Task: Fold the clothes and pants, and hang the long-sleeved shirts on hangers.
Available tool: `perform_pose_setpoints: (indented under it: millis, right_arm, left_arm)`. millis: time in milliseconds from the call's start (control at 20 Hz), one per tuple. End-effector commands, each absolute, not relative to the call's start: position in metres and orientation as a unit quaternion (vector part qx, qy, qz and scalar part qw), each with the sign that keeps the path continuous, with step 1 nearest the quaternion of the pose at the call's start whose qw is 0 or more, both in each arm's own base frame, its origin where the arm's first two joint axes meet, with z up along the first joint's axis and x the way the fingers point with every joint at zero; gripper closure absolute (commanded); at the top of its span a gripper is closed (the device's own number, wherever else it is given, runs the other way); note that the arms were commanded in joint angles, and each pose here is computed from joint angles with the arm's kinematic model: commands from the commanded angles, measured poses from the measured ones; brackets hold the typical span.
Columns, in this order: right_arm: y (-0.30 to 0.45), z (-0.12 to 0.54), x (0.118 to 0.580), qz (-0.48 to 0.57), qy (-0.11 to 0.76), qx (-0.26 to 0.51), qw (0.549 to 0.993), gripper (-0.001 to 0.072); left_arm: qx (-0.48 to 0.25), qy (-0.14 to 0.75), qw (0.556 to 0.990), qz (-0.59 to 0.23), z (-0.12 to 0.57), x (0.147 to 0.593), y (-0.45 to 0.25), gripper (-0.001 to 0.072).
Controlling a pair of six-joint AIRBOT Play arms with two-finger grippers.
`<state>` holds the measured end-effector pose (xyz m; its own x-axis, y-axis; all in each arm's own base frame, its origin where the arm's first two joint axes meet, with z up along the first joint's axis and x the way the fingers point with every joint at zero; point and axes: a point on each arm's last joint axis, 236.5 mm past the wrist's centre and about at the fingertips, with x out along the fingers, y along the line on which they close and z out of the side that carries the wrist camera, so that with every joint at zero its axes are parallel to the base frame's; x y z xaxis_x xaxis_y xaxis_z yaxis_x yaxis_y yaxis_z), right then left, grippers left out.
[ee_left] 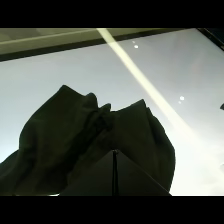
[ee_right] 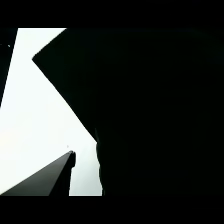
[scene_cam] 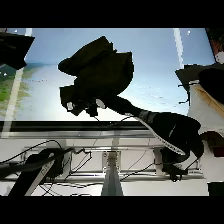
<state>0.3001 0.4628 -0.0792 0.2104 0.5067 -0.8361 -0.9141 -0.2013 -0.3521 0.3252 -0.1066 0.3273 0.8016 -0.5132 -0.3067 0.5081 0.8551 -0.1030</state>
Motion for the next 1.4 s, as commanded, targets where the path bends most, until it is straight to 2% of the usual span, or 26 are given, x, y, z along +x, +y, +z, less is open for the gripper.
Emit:
perform_pose_setpoints:
  millis: [0,100,150,200,250,350,450,550,650,750,900,950,1050,1150,1250,1350]
  right_arm:
    - [0.462,-0.099,0.307,0.591,0.182,-0.538,0.573,0.0258]
    - [0.455,-0.107,0.315,0.584,0.184,-0.550,0.568,0.0265]
    - [0.452,-0.110,0.321,0.580,0.187,-0.555,0.566,0.0311]
    - [0.449,-0.110,0.328,0.575,0.186,-0.560,0.567,0.0397]
    - [0.449,-0.107,0.335,0.569,0.181,-0.561,0.574,0.0439]
    - [0.449,-0.100,0.350,0.557,0.168,-0.562,0.588,0.0456]
    - [0.446,-0.098,0.360,0.549,0.163,-0.565,0.594,0.0552]
    - [0.446,-0.097,0.360,0.549,0.163,-0.564,0.596,0.0679]
    - [0.451,-0.084,0.364,0.546,0.156,-0.560,0.603,0.0680]
    - [0.454,-0.044,0.384,0.528,0.134,-0.549,0.635,0.0680]
    - [0.425,0.043,0.435,0.458,0.152,-0.445,0.754,0.0680]
    - [0.402,0.077,0.454,0.425,0.165,-0.392,0.799,0.0680]
    - [0.340,0.135,0.486,0.358,0.179,-0.311,0.862,0.0680]
    - [0.270,0.172,0.507,0.296,0.197,-0.257,0.898,0.0680]
    - [0.204,0.178,0.515,0.239,0.250,-0.188,0.919,0.0680]
    - [0.161,0.156,0.515,0.204,0.317,-0.132,0.917,0.0680]
  left_arm:
    - [-0.008,0.164,0.949,-0.269,0.327,0.326,-0.107,0.0674]
    - [-0.008,0.164,0.949,-0.269,0.327,0.326,-0.107,0.0674]
    - [-0.008,0.164,0.949,-0.269,0.327,0.326,-0.107,0.0675]
    - [-0.008,0.164,0.949,-0.269,0.327,0.326,-0.107,0.0675]
    - [-0.008,0.164,0.949,-0.269,0.327,0.326,-0.107,0.0676]
    - [-0.008,0.164,0.949,-0.269,0.327,0.326,-0.107,0.0676]
    - [-0.007,0.164,0.949,-0.269,0.327,0.326,-0.107,0.0676]
    - [-0.006,0.165,0.949,-0.268,0.326,0.326,-0.106,0.0683]
    - [0.010,0.169,0.953,-0.250,0.322,0.329,-0.097,0.0684]
    - [0.051,0.187,0.958,-0.210,0.309,0.335,-0.076,0.0684]
    - [0.082,0.260,0.954,-0.126,0.264,0.341,-0.029,0.0688]
    - [0.072,0.294,0.947,-0.111,0.240,0.338,-0.018,0.0688]
    - [0.035,0.365,0.924,-0.111,0.181,0.328,-0.011,0.0690]
    - [-0.024,0.432,0.893,-0.123,0.116,0.312,-0.016,0.0691]
    - [-0.139,0.487,0.852,-0.134,0.060,0.289,-0.036,0.0690]
    - [-0.285,0.509,0.796,-0.164,0.023,0.269,-0.079,0.0686]
